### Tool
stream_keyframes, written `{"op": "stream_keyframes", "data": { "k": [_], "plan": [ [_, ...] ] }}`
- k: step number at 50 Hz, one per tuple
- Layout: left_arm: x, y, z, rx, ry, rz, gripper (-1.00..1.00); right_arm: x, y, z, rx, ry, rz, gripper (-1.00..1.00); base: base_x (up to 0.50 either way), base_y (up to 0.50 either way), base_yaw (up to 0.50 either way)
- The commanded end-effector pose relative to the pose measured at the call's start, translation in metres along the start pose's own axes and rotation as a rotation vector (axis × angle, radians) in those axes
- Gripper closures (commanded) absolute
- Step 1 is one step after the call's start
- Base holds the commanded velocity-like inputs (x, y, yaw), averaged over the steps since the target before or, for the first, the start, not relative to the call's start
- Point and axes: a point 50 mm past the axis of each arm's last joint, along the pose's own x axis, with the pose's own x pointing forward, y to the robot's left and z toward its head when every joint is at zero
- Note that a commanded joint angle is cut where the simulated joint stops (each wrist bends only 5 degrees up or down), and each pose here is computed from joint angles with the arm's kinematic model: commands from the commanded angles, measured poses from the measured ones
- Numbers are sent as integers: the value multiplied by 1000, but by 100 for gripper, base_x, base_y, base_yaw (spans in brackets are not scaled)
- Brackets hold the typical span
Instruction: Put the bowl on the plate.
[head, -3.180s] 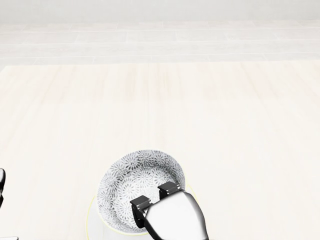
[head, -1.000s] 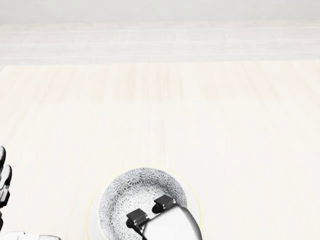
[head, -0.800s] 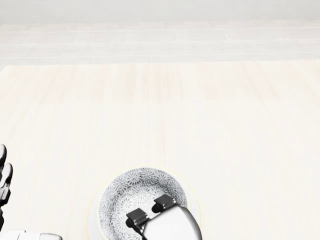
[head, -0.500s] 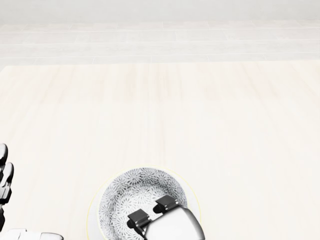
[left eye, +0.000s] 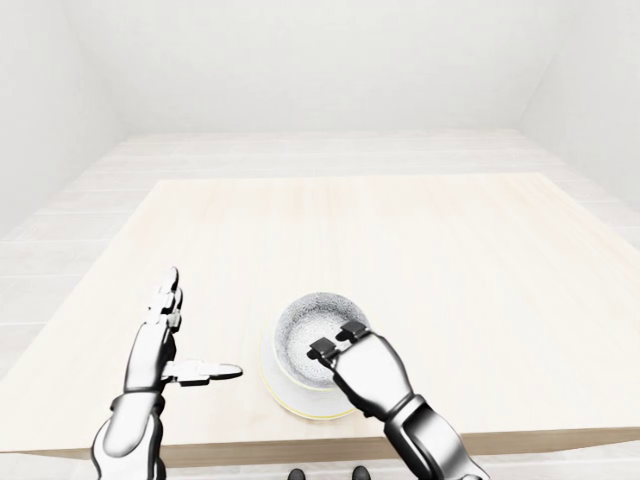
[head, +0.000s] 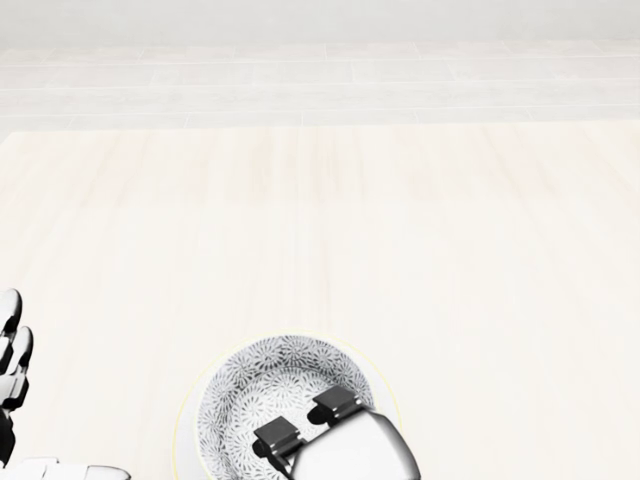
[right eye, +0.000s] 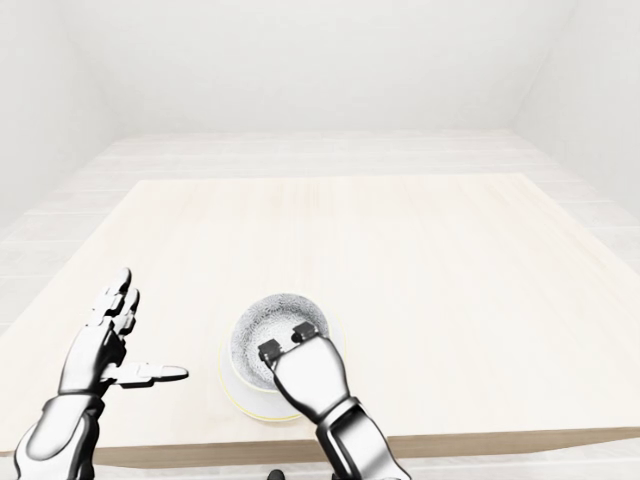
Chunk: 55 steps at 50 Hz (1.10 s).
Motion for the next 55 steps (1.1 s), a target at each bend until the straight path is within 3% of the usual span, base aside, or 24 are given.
{"op": "stream_keyframes", "data": {
  "k": [1, 21, 37, 42, 45, 49, 50, 55],
  "plan": [
    [2, -2, -1, 0, 1, -5, -100, -7, -13, 2, -7, -4, -15, -15, 0, 0, 0],
    [6, -6, 0, 4, -1, -14, -100, -30, -50, -13, 12, 56, -97, -18, 0, 0, 0],
    [5, 0, 4, 9, -13, -3, -100, -49, -73, -67, 109, 280, -219, -18, 0, 0, 0],
    [4, 2, 9, 15, -31, 1, -100, -56, -76, -82, 189, 350, -315, -32, 0, 0, 0],
    [5, 3, 10, 21, -34, 2, -100, -59, -80, -85, 225, 363, -355, -55, 0, 0, 0],
    [5, 4, 11, 23, -42, 5, -100, -65, -85, -84, 283, 357, -397, -72, 0, 0, 0],
    [5, 4, 12, 24, -44, 6, -100, -62, -84, -88, 306, 360, -419, -85, 0, 0, 0],
    [5, 4, 13, 25, -47, 7, -100, -62, -90, -88, 357, 337, -479, -100, 0, 0, 0]
  ]
}}
